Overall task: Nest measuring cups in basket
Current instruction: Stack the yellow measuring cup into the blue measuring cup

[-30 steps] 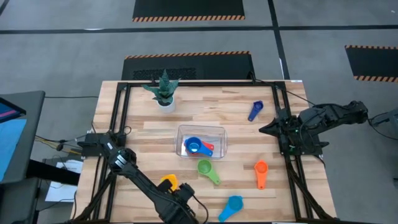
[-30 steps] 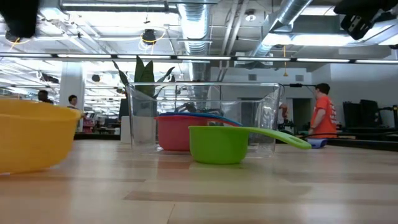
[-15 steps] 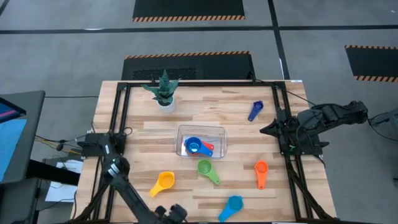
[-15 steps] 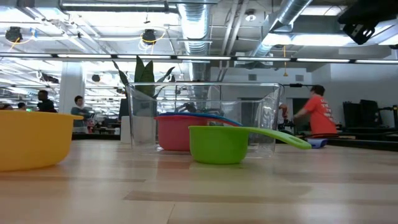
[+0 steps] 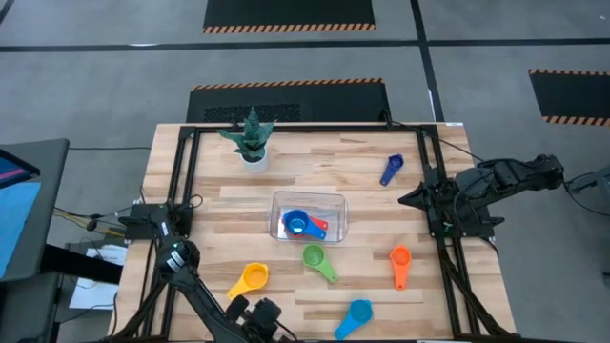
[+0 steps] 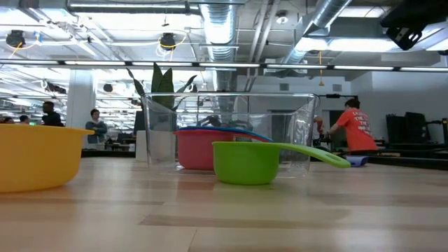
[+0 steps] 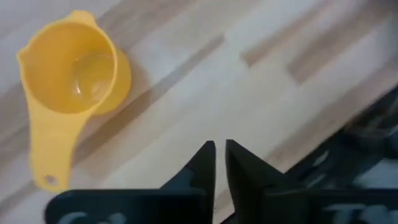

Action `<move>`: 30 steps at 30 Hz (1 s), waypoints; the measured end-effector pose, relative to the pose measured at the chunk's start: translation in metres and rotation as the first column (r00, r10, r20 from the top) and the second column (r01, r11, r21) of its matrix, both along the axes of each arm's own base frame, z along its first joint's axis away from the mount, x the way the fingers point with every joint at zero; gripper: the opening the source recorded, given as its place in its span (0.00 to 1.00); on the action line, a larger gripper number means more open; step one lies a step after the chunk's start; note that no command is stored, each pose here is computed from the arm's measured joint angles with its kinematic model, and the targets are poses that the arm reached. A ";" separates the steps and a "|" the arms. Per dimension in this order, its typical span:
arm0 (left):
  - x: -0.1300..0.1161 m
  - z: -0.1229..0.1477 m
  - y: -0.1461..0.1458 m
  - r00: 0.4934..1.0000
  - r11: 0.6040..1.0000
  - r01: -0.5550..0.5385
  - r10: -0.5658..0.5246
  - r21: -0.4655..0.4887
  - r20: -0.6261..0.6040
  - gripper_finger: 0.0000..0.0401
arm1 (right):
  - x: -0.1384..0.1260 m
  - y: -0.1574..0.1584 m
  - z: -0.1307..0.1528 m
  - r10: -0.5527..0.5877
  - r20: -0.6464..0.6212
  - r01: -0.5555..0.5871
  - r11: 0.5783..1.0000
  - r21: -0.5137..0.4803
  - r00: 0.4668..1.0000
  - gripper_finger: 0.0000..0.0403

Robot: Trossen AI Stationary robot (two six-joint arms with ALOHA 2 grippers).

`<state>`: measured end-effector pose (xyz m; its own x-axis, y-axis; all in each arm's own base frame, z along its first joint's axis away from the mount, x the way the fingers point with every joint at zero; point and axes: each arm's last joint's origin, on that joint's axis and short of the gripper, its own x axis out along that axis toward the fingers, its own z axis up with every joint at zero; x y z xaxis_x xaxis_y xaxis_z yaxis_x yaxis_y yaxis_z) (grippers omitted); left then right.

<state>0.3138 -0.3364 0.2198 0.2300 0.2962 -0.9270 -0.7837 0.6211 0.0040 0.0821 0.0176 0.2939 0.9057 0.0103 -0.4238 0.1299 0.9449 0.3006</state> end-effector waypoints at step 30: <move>-0.065 0.062 0.133 0.929 0.923 0.343 -0.304 0.176 -0.212 0.13 | 0.001 0.001 0.002 0.003 0.021 -0.004 0.998 0.058 1.000 0.08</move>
<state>0.2490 -0.2031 0.2818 0.1834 0.4222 -0.8878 -0.5146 0.8107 0.2792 0.0830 0.0186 0.2961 0.9143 0.0378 -0.4033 0.1194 0.9262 0.3575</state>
